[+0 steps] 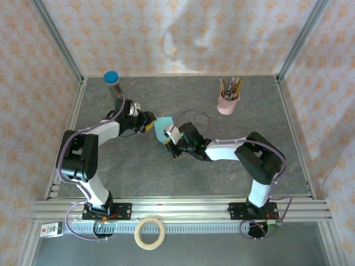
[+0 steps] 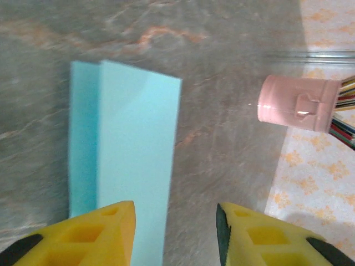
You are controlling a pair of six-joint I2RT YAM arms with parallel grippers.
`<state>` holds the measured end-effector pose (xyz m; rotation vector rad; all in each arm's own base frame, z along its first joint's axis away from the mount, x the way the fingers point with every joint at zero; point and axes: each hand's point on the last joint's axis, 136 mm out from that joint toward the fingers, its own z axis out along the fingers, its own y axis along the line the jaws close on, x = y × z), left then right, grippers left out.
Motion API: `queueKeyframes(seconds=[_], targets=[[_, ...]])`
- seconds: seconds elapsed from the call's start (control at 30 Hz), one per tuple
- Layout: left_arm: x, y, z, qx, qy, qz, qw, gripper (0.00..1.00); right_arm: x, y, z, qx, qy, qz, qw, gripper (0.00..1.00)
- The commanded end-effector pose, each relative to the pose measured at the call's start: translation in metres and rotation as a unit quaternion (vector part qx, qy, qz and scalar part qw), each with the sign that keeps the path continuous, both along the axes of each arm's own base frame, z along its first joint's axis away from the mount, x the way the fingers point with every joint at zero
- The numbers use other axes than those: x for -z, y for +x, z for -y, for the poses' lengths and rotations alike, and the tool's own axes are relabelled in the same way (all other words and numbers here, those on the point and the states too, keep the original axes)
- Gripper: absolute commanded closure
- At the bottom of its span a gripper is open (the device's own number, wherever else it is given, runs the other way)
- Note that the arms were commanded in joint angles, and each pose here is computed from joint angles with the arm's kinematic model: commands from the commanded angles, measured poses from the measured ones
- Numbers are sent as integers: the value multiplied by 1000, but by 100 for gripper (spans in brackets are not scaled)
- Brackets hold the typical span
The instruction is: Fold a paper plane with a square sheet of paper (pick it up from the middle)
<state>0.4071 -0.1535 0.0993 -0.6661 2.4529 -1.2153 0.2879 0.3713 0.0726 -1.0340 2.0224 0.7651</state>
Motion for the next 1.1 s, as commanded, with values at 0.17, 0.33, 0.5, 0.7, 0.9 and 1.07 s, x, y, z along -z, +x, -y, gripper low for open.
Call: queueKeyframes(seconds=[0.17,0.33,0.5,0.7,0.9,1.07], targets=[[24,16,35,54,52,4,997,71,5,-10,-7,-8,41,-98,994,98],[58,17,37,72,98,-30,992,79,3,-11,-11,-18,60,-130,990,98],[85,8,31,84,134,-63,985,84,-3,-2,-10,-3,75,-143,987,98],[106,-3,26,100,162,-90,978,88,0,12,-6,27,69,-160,984,98],[115,-11,23,102,167,-106,975,88,9,30,1,77,43,-162,983,98],[115,-11,24,103,166,-103,975,88,18,31,3,92,30,-180,979,98]])
